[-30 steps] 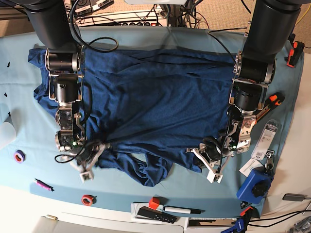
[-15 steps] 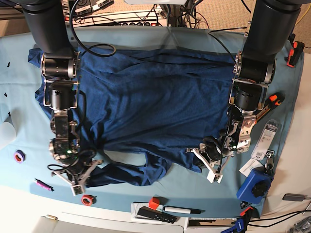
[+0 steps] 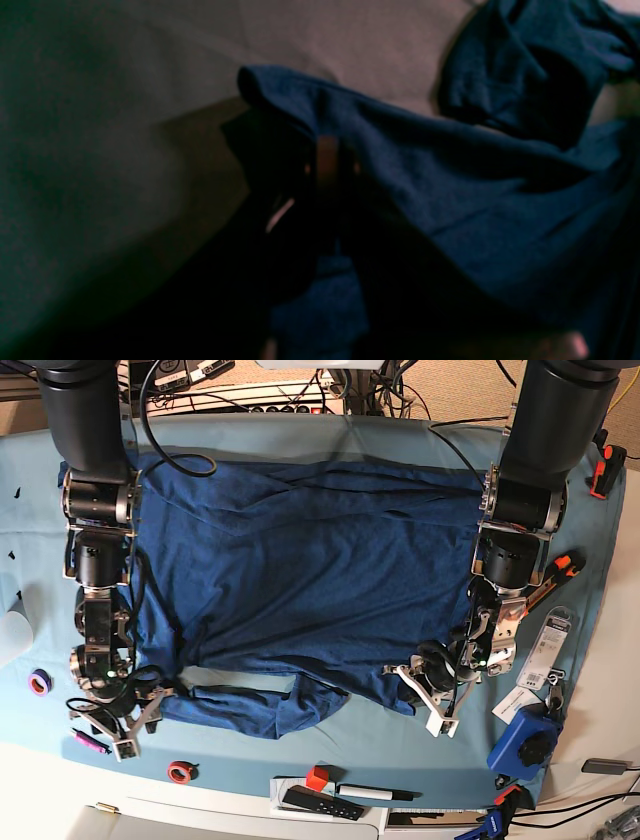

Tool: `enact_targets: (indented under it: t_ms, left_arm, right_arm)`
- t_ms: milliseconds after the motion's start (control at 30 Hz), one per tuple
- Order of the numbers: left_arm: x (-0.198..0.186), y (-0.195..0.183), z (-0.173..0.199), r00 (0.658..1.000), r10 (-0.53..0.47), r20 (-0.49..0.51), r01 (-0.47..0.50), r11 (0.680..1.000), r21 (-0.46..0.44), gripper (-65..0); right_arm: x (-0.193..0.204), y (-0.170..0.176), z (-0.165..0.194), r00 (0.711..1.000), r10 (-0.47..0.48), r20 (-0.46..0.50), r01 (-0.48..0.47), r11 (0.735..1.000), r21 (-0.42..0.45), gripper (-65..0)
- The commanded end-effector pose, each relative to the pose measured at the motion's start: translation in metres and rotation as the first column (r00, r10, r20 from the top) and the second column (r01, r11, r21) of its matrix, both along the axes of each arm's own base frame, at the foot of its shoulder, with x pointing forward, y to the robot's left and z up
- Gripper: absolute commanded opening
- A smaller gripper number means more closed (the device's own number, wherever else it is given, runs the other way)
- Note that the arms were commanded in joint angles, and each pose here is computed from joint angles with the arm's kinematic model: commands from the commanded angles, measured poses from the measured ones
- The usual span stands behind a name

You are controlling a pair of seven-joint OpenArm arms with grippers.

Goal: Layout the t-shirt on the table in an organized manner, then fold the t-shirt properly
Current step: 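Grasp the hem with both grippers and pull it toward the table edge, then lift the hem with both grippers and fold it over toward the collar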

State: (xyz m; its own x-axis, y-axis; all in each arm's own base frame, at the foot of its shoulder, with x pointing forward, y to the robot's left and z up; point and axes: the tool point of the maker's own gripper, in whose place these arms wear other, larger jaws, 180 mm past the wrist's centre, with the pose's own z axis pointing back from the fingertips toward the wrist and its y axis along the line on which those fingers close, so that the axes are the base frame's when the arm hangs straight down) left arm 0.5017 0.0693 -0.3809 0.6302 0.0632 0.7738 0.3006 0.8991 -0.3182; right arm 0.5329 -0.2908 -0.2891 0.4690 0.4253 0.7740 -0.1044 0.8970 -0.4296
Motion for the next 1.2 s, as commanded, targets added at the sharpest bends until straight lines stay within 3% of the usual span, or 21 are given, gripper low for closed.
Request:
enact_targets:
  t_ms: [0, 67, 167, 233, 367, 433, 533, 600, 633, 700, 867, 1167]
  left_arm:
    - [0.019, -0.001, 0.030, 0.997, 0.004, 0.076, -0.002, 1.000, -0.020, -65.0]
    - [0.019, -0.001, 0.030, 0.997, 0.004, 0.077, -0.002, 1.000, -0.020, -65.0]
    - [0.019, -0.001, 0.030, 0.997, 0.004, 0.076, -0.002, 1.000, -0.020, -65.0]
    - [0.019, -0.001, 0.030, 0.997, 0.003, 0.077, -0.002, 1.000, -0.020, -65.0]
    - [0.019, -0.001, 0.030, 0.997, 0.003, 0.076, -0.002, 1.000, -0.020, -65.0]
    - [0.019, -0.001, 0.030, 0.997, 0.003, 0.076, -0.001, 1.000, -0.020, -65.0]
    - [0.019, -0.001, 0.030, 0.997, 0.003, 0.076, -0.002, 1.000, -0.020, -65.0]
    - [0.019, -0.001, 0.030, 0.997, 0.003, 0.076, -0.002, 1.000, -0.020, -65.0]
    - [0.019, -0.001, 0.030, 0.997, 0.003, 0.076, -0.001, 1.000, -0.021, -65.0]
    - [0.019, -0.001, 0.030, 0.997, 0.003, 0.076, -0.001, 1.000, -0.020, -65.0]
    - [0.017, -0.001, 0.027, 0.997, 0.003, 0.071, -0.002, 1.000, -0.021, -65.0]
    - [0.017, -0.003, 0.027, 0.997, 0.002, 0.072, 0.000, 1.000, -0.023, -65.0]
  right_arm:
    - [0.012, -0.010, 0.034, 0.997, -0.010, 0.082, 0.011, 1.000, -0.010, -32.8]
    - [0.010, -0.021, 0.036, 0.995, -0.044, 0.085, 0.046, 0.999, -0.020, -32.8]
    - [0.000, -0.047, 0.032, 0.984, -0.174, 0.049, 0.174, 0.985, 0.002, -32.8]
    - [-0.008, -0.055, 0.024, 0.978, -0.210, 0.002, 0.210, 0.975, 0.070, -32.8]
    - [-0.025, -0.057, 0.010, 0.980, -0.165, -0.108, 0.187, 0.950, 0.252, -32.8]
    - [-0.034, -0.051, 0.009, 0.985, -0.102, -0.140, 0.151, 0.902, 0.405, -32.8]
    - [-0.053, -0.043, 0.016, 0.987, -0.004, -0.162, 0.104, 0.778, 0.620, -32.8]
    - [-0.068, -0.046, 0.018, 0.984, 0.037, -0.172, 0.094, 0.716, 0.692, -32.8]
    - [-0.076, -0.052, 0.016, 0.982, 0.037, -0.186, 0.107, 0.704, 0.702, -32.8]
    - [-0.088, -0.070, 0.012, 0.977, 0.004, -0.213, 0.148, 0.708, 0.690, -32.8]
    - [-0.118, -0.102, -0.012, 0.958, -0.054, -0.282, 0.221, 0.765, 0.605, -32.8]
    - [-0.131, -0.101, -0.048, 0.965, -0.085, -0.247, 0.216, 0.791, 0.573, -32.8]
